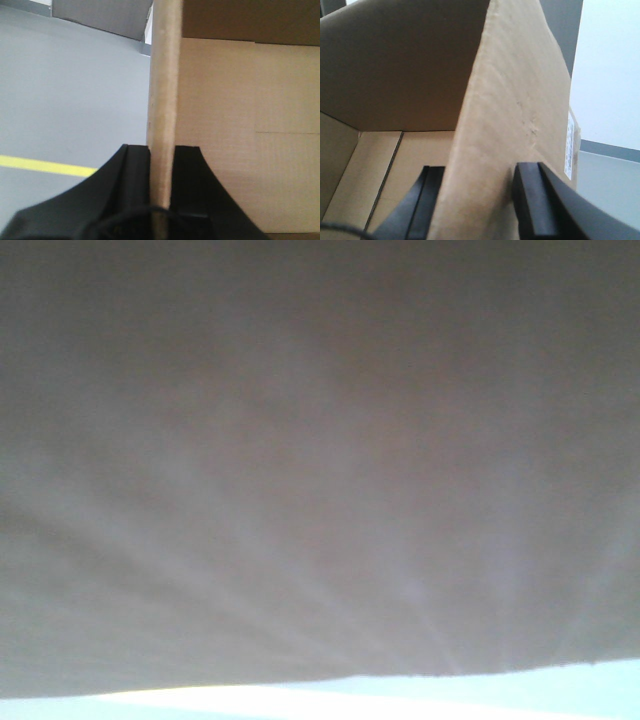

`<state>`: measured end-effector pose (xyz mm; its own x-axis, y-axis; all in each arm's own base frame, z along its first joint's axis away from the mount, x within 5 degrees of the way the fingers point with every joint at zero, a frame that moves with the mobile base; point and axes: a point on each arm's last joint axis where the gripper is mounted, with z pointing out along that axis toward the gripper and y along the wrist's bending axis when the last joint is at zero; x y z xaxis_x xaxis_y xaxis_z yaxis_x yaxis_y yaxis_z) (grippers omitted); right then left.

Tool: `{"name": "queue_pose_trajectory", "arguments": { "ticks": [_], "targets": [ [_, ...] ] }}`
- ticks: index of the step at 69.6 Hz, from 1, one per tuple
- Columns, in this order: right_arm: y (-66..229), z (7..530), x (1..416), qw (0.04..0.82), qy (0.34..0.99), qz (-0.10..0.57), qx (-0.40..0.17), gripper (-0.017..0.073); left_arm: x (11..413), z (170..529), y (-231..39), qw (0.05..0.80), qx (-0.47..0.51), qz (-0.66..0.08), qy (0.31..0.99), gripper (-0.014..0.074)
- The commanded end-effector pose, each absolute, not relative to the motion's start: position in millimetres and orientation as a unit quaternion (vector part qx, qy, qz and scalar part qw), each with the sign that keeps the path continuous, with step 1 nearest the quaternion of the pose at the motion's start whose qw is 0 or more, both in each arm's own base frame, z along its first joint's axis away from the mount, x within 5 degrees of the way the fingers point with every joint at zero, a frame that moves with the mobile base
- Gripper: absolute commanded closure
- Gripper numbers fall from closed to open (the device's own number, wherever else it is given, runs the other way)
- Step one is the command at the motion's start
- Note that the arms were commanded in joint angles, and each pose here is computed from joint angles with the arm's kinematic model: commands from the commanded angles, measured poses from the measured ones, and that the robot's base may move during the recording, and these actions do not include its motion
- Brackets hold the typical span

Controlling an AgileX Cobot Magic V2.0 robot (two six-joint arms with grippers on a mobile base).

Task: Grab box from left shelf to table start
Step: 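Carry the box with both grippers as the base drives to the table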

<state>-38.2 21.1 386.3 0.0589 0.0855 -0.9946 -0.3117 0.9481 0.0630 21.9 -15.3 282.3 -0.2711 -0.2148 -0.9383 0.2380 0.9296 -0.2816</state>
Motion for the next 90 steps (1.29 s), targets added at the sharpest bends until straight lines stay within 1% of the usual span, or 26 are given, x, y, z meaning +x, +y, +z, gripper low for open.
{"name": "queue_pose_trajectory", "arguments": {
  "ticks": [1,90],
  "targets": [
    [18.1,408.4,-44.7,0.778,0.607,0.149,-0.063,0.0501,25.4,285.8,-10.2,0.617,0.017,-0.14,0.774,0.0684],
    [18.2,408.2,-44.3,0.777,0.608,0.149,-0.063,0.0501,25.4,285.6,-10.2,0.617,0.017,-0.14,0.775,0.0684]
  ]
}}
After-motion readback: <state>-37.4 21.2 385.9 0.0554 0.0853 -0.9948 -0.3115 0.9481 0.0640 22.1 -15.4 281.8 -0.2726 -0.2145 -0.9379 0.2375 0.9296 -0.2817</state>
